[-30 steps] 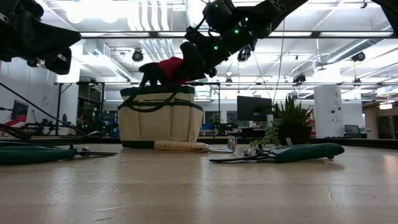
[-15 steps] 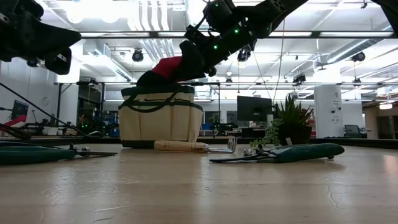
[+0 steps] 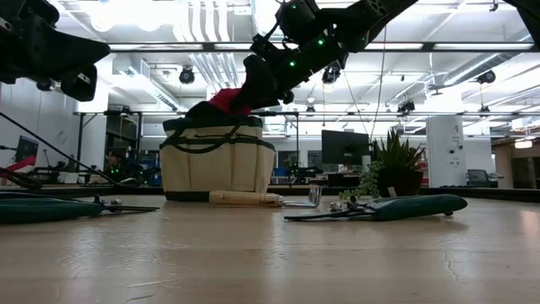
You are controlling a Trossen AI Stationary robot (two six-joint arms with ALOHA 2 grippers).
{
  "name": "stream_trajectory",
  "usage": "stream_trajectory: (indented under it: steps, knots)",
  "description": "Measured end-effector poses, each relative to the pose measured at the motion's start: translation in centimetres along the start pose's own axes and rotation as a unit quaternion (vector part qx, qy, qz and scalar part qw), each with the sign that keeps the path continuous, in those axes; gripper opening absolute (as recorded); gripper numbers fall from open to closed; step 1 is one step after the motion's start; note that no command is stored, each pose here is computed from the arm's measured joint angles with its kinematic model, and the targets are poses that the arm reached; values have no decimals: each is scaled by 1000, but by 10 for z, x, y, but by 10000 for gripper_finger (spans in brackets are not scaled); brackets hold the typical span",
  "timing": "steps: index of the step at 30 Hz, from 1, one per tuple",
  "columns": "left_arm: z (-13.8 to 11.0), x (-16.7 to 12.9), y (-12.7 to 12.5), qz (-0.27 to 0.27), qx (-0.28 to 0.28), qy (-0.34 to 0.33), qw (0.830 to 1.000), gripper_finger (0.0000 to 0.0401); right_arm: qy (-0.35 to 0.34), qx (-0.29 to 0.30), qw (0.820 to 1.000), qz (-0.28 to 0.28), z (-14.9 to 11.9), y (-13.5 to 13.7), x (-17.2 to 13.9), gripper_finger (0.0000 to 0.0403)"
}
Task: Pick & Place Garden tools in Gardening bag
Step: Put the gloves into the gardening bag
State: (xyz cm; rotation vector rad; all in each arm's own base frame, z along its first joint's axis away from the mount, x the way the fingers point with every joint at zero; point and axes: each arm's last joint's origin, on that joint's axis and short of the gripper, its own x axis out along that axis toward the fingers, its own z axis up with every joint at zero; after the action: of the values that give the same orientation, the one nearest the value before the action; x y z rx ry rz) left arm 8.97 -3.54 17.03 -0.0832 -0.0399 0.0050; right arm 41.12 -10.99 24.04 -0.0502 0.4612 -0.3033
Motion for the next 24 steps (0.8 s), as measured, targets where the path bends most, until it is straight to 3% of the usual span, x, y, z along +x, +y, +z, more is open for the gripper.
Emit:
stream_trajectory:
  steps: [24]
  knots:
    - [0,0,0,0,0,0,1000,5,-35,-18,999,-5,14,-1,-4,277]
